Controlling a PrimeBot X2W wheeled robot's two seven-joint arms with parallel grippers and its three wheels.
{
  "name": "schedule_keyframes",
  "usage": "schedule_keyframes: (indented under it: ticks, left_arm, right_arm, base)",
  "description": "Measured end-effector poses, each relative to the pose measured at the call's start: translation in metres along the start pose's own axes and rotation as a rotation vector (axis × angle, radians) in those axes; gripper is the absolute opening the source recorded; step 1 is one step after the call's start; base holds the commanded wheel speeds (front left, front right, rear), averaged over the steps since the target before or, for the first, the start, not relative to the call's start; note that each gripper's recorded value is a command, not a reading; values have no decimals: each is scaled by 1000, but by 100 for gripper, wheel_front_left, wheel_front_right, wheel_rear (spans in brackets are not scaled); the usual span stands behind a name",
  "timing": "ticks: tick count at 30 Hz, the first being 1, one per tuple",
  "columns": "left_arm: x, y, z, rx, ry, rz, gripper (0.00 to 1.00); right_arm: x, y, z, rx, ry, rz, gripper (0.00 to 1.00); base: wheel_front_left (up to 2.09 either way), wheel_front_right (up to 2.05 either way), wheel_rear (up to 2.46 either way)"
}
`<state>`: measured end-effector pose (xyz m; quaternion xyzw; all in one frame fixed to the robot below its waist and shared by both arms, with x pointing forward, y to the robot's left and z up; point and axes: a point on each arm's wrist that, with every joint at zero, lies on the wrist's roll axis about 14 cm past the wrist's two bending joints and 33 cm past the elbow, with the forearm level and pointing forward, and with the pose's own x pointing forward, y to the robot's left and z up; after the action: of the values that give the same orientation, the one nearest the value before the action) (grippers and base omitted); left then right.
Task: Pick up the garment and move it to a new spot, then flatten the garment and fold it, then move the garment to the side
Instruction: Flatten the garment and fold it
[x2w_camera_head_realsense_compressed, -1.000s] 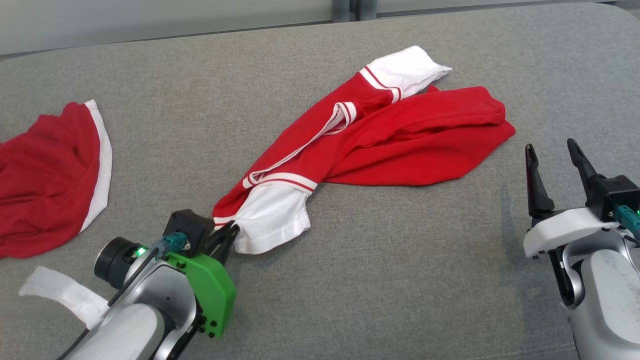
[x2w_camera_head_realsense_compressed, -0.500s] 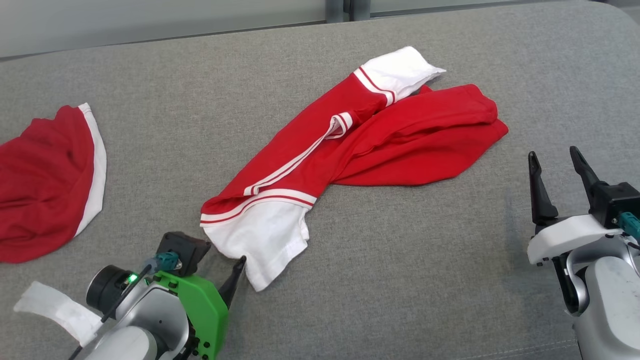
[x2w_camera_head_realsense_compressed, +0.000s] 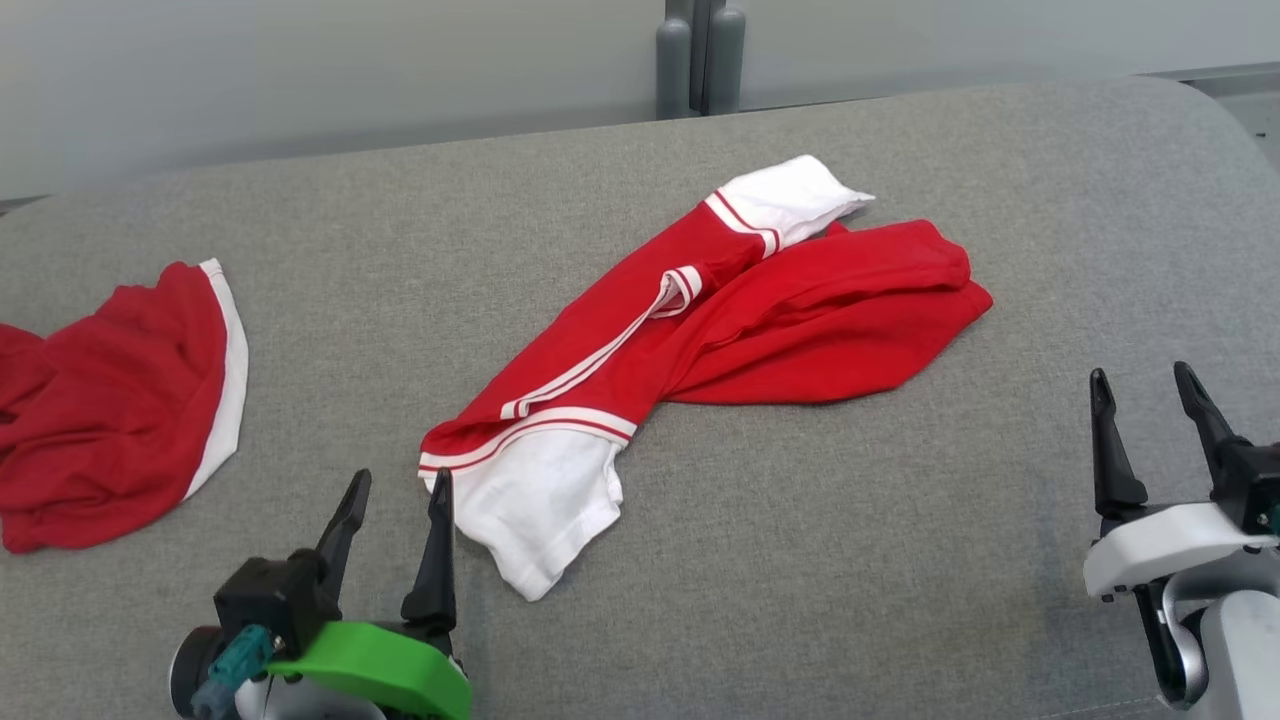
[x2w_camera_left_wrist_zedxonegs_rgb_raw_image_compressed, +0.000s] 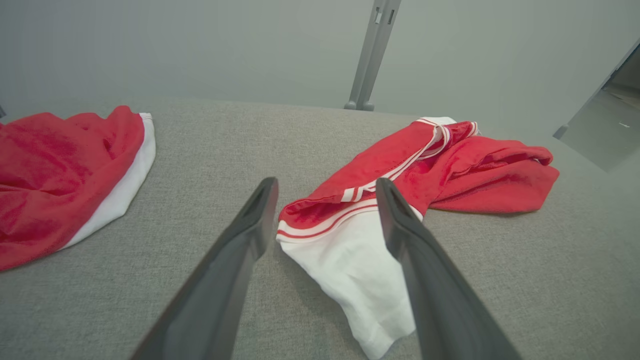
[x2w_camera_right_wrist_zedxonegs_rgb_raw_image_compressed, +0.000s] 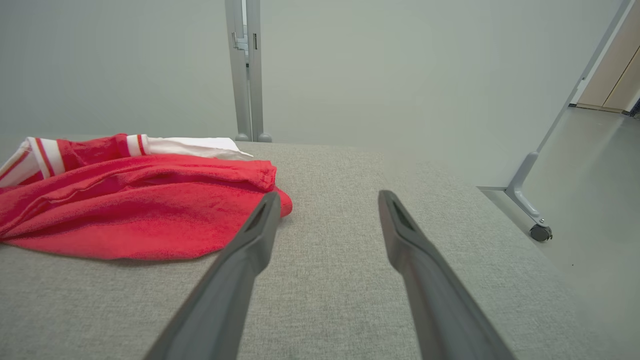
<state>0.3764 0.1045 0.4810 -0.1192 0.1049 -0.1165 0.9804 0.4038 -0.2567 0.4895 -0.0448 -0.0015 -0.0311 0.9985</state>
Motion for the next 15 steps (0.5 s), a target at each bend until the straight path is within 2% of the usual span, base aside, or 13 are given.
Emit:
schedule_keyframes:
  ticks: [7, 11, 15]
  left_arm:
    - [-24, 10, 5, 8, -123, 70, 100]
    - [-34, 28, -10, 59, -94, 97, 100]
    - [-42, 32, -25, 78, -58, 75, 100]
  right_arm:
    - [-29, 2, 35, -15, -112, -10, 100]
    - [-43, 8, 41, -23, -134, 1, 100]
    - [-55, 15, 42, -24, -139, 18, 100]
  base:
    - [0, 0, 0]
    - [0, 0, 0]
    - [0, 0, 0]
